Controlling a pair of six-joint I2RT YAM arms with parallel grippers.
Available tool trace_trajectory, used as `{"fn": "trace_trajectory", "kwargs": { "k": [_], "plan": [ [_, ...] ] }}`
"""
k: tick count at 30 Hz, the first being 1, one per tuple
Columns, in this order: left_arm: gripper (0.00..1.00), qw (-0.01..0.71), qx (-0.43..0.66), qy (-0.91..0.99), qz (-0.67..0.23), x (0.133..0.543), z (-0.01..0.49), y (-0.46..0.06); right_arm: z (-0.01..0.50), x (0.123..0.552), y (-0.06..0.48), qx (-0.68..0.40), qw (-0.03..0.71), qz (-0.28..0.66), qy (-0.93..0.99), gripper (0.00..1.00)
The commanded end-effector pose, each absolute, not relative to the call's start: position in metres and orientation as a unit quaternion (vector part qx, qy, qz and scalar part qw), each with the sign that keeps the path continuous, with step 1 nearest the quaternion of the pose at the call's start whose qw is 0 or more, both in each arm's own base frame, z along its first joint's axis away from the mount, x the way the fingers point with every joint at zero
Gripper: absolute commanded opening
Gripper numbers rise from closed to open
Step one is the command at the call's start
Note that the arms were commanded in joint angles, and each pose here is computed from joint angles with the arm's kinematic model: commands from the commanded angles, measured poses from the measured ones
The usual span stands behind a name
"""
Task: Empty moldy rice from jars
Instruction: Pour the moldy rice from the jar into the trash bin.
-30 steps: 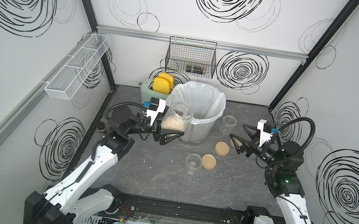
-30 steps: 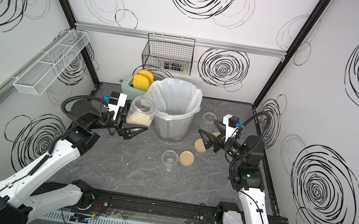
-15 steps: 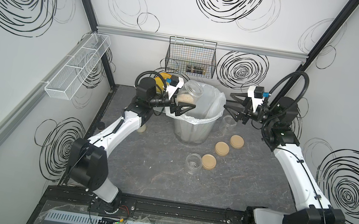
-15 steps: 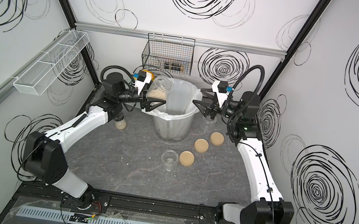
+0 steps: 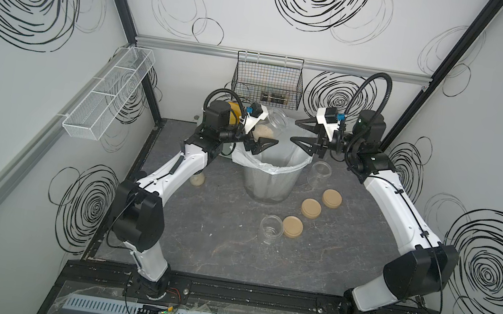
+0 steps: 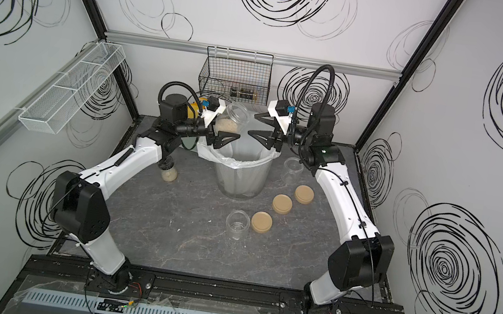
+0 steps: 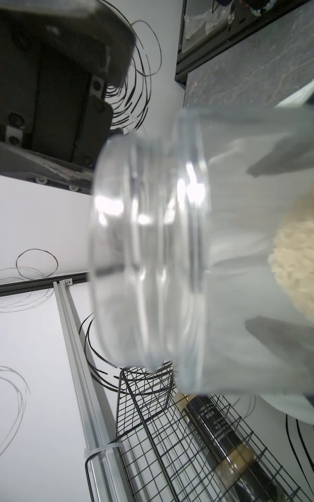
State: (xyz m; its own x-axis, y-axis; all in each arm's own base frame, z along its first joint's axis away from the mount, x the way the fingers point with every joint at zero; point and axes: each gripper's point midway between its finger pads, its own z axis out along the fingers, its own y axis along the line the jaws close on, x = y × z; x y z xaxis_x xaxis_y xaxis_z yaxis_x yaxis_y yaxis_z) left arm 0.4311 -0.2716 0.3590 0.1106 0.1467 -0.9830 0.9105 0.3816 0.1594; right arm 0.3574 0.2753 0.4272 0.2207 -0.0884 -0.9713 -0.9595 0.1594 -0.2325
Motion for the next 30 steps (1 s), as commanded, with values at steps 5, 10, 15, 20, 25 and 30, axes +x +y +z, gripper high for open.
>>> {"fn": "trace_trajectory", "kwargs": {
  "k": [5, 10, 15, 20, 25, 30],
  "plan": [
    [0.79, 0.63, 0.515, 0.526, -0.246, 0.44, 0.382, -0.281, 0.412, 0.359, 0.302, -0.568, 0.549, 0.36, 0.497, 0.59],
    [0.79, 0.633, 0.52, 0.526, -0.23, 0.442, 0.383, -0.284, 0.393, 0.372, 0.31, -0.57, 0.538, 0.332, 0.526, 0.6],
    [0.8, 0.632, 0.532, 0.524, -0.209, 0.435, 0.383, -0.287, 0.387, 0.371, 0.315, -0.58, 0.532, 0.324, 0.525, 0.56],
    [0.81, 0.637, 0.539, 0.515, -0.196, 0.428, 0.389, -0.291, 0.377, 0.367, 0.321, -0.59, 0.519, 0.324, 0.527, 0.34],
    [0.84, 0.643, 0.543, 0.508, -0.182, 0.423, 0.396, -0.291, 0.365, 0.366, 0.326, -0.593, 0.505, 0.319, 0.54, 0.14],
    [0.96, 0.654, 0.54, 0.503, -0.166, 0.42, 0.403, -0.289, 0.359, 0.363, 0.328, -0.593, 0.495, 0.322, 0.547, 0.0]
  ]
}}
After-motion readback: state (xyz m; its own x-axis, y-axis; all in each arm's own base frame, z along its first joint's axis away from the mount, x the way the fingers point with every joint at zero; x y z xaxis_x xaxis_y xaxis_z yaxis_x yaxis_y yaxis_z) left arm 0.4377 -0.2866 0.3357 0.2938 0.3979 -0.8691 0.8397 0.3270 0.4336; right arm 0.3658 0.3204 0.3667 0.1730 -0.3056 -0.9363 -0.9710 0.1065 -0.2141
